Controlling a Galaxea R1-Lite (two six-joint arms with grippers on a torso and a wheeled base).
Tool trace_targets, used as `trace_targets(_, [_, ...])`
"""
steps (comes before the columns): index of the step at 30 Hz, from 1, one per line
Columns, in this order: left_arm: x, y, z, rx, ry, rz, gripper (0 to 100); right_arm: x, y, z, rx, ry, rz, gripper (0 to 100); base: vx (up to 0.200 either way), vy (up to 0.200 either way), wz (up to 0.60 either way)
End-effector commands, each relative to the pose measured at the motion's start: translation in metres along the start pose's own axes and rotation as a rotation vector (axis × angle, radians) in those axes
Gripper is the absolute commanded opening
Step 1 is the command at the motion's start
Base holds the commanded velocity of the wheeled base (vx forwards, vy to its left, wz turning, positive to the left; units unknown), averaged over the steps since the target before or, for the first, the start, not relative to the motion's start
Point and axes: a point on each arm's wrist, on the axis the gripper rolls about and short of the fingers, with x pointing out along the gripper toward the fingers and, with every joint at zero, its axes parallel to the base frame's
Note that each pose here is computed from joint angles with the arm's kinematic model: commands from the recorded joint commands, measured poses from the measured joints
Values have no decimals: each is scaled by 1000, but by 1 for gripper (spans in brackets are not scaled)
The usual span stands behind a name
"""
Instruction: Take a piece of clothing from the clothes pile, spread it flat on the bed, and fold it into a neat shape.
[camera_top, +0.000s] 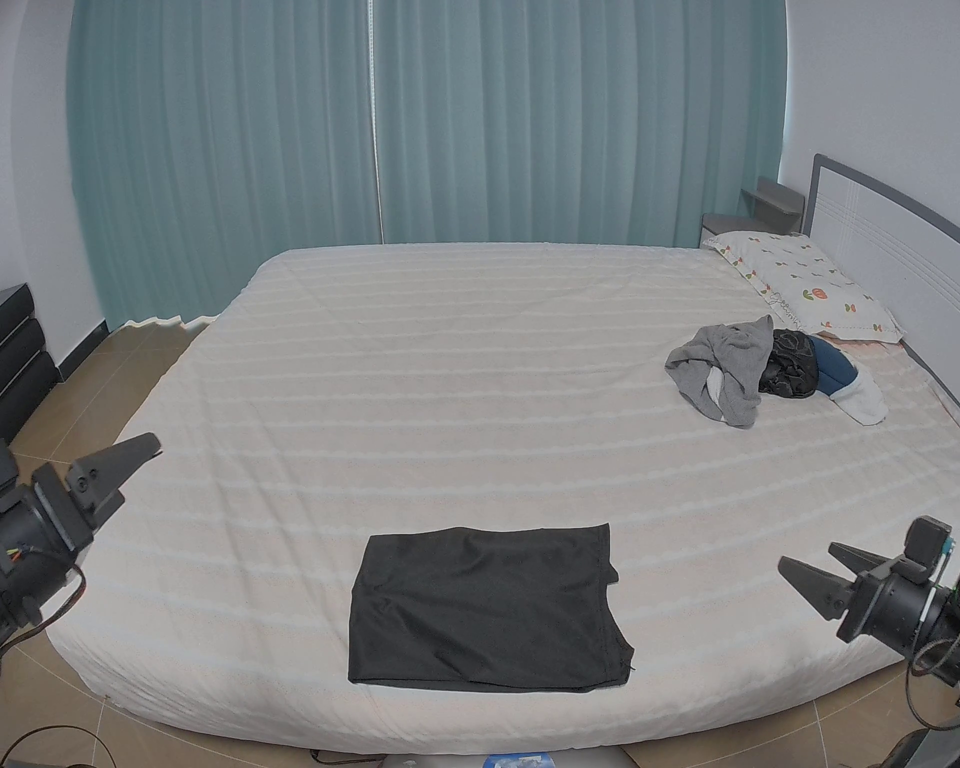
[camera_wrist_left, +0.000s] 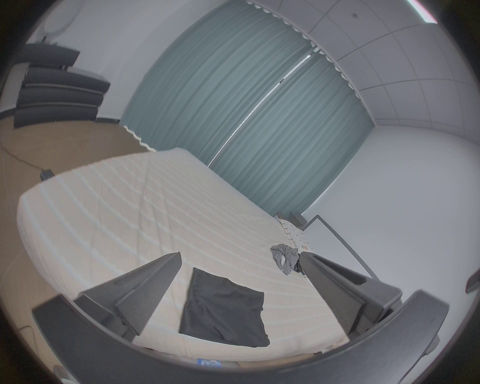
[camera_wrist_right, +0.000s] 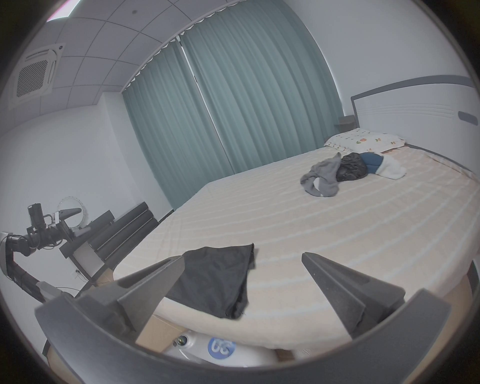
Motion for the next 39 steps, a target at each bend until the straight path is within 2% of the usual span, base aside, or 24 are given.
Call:
trace_targets(1, [-100,12,-3,198,-257,32,100,-96,-12,-16,-23,-205,-77,100,0,0,0])
trace_targets(4, [-106,15,-6,226,-281,61,100,-103,-11,-14,-18,-211,-93,100,0,0,0])
trace_targets(7, [-119,21,-15,251,-322,126,100,-113,-9,-17,-15,-179,-139,100,0,0,0])
trace_targets(11, [-131,23,-23,267,-386,185,100,-126,-8,-28,-76,-176,-107,100,0,0,0])
trace_targets(17, [-148,26,-40,338,-479,253,100,-141,-8,-43,-188,-166,-126,100,0,0,0])
trace_targets(22, [-153,32,-55,396,-499,294,100,-145,-6,-37,-199,-192,-153,100,0,0,0])
trace_targets(27, [-154,41,-65,430,-503,284,100,-142,-12,-42,-193,-183,-285,100,0,0,0])
trace_targets(28, [-153,42,-66,445,-500,289,100,-140,-15,-46,-188,-173,-340,100,0,0,0])
trace_targets(33, [-143,50,-73,468,-456,313,100,-135,-22,-55,-183,-153,-500,100,0,0,0])
trace_targets(34, [-143,50,-73,468,-456,313,100,-135,-22,-55,-183,-153,-500,100,0,0,0])
trace_targets(36, [-138,53,-76,471,-455,305,100,-139,-19,-51,-222,-161,-579,100,0,0,0])
trace_targets(39, [-129,59,-81,490,-453,289,100,-145,-13,-47,-233,-157,-630,100,0,0,0])
